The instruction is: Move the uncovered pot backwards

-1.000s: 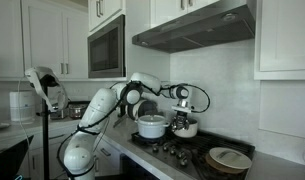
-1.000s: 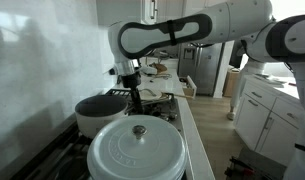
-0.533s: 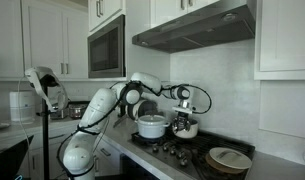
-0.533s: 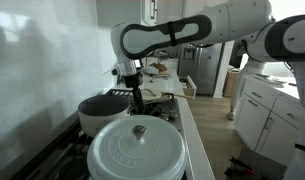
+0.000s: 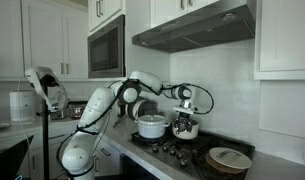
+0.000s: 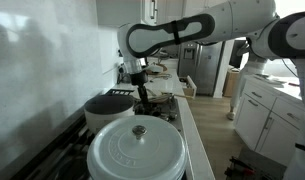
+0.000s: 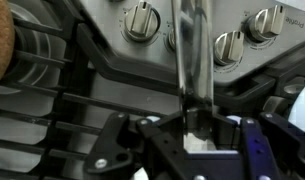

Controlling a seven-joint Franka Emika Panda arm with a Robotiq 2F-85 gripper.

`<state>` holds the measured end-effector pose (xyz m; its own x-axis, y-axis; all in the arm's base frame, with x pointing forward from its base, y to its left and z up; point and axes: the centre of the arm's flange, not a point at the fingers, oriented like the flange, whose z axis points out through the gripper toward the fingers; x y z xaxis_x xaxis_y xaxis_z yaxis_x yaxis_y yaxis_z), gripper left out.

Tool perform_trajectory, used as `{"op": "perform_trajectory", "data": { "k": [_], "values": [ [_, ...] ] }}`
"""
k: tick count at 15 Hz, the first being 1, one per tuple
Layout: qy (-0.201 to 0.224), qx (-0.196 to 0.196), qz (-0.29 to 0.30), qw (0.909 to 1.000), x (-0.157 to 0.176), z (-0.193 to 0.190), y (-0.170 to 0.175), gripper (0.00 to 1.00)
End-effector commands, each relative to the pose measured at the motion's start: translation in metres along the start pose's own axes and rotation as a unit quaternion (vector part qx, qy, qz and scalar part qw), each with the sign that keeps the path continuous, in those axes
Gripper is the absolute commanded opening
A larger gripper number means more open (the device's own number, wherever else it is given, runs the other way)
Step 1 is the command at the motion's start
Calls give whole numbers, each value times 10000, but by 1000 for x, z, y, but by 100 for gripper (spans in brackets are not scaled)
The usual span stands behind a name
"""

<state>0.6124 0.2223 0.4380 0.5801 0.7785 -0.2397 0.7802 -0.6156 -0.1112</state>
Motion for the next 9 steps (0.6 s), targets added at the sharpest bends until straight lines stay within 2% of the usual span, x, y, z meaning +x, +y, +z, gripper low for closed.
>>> {"op": "perform_trajectory", "data": {
  "k": [1,9],
  "values": [
    [26,-31,178,9998,-32,-14,-14,0],
    [-25,-26,231,9997,-50,-8,-25,0]
  ]
}}
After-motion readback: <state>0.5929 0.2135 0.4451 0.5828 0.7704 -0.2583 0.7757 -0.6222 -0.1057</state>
